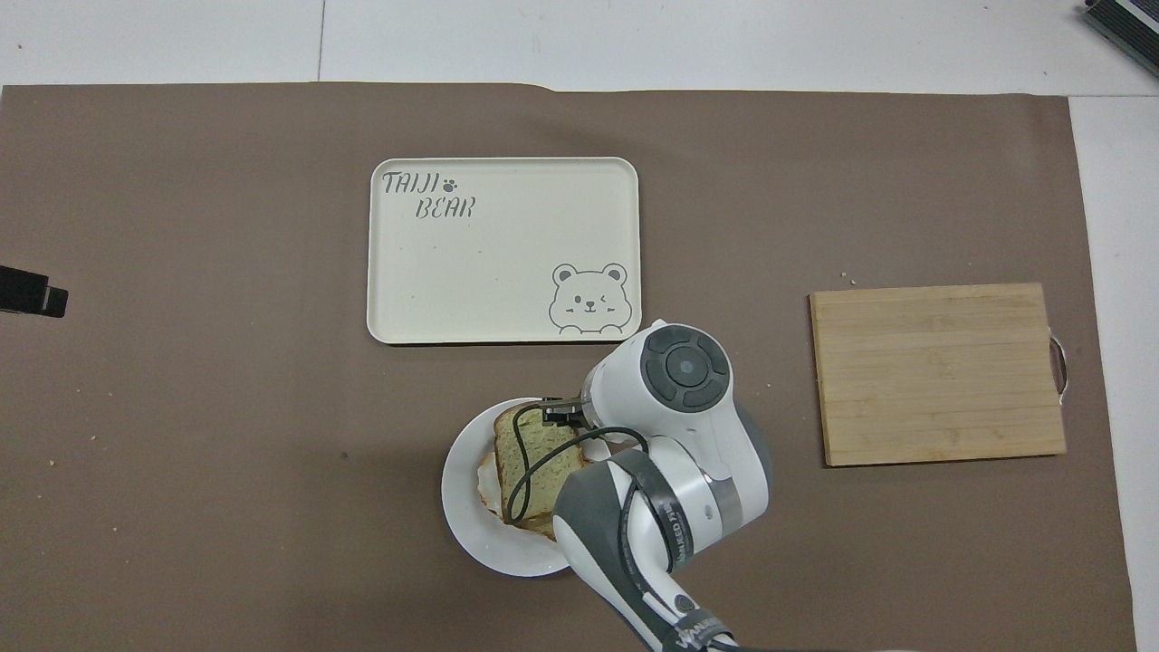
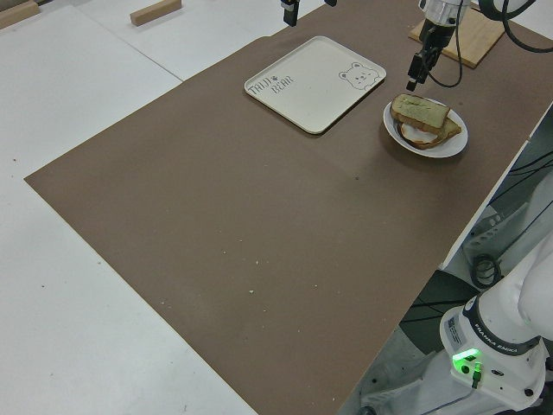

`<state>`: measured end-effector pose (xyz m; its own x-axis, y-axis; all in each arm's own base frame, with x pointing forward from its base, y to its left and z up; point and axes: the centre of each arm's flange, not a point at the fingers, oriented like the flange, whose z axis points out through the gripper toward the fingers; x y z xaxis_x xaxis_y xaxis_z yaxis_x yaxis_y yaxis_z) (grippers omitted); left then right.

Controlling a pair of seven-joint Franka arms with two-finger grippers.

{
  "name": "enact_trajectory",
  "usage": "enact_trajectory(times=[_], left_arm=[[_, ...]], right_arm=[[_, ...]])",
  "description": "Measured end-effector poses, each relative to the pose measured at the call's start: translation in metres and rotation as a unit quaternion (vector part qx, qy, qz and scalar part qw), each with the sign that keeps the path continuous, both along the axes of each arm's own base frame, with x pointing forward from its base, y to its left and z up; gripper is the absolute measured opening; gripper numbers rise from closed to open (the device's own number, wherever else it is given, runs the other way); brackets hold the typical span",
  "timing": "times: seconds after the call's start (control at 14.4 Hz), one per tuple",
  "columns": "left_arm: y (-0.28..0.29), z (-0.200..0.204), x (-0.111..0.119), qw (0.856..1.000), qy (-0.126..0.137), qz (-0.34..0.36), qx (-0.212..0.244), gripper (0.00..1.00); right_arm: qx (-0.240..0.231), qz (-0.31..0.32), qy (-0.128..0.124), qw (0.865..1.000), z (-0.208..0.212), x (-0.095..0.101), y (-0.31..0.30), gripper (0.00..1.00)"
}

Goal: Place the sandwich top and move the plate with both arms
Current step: 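Open the right gripper and withdraw it back to the board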

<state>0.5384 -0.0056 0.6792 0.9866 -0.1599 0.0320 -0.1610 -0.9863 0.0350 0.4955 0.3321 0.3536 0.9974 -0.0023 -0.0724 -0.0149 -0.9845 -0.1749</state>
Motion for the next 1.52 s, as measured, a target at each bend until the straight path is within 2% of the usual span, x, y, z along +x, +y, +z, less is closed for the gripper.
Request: enact_trajectory(times=[0.14,0.35,0.48,0.69,0.9,1.11,1.32,1.52], left_arm=[[0.0,0.0,0.0,1.0,0.0,0.0,0.0,1.0],[0.0,0.0,0.0,1.0,0.0,0.0,0.0,1.0],[0.0,0.0,0.0,1.0,0.0,0.0,0.0,1.0],[0.0,0.0,0.0,1.0,0.0,0.0,0.0,1.0],[0.0,0.0,0.0,1.0,0.0,0.0,0.0,1.0],[-0.001,0.0,0.0,1.0,0.001,-0.001,0.0,1.0],[-0.001,0.0,0.0,1.0,0.002,-0.001,0.0,1.0],[-0.002,0.0,0.0,1.0,0.002,-0.002,0.0,1.0]], right_arm=[[-0.016,-0.007,-0.009,1.0,0.023,0.016,-0.031,1.0],[-0.032,-0.007,-0.001,0.999,0.057,0.026,-0.074,1.0],[-0.034,0.01,0.019,0.999,0.069,0.029,-0.108,1.0],[-0.037,0.02,0.053,0.998,0.069,0.034,-0.155,1.0],[-0.034,0.022,0.073,0.996,0.064,0.04,-0.195,1.0],[-0.023,0.029,0.072,0.997,0.061,0.048,-0.248,1.0],[-0.017,0.001,0.07,0.997,0.06,0.054,-0.3,1.0],[-0.043,0.001,0.047,0.998,0.078,0.064,-0.32,1.0]])
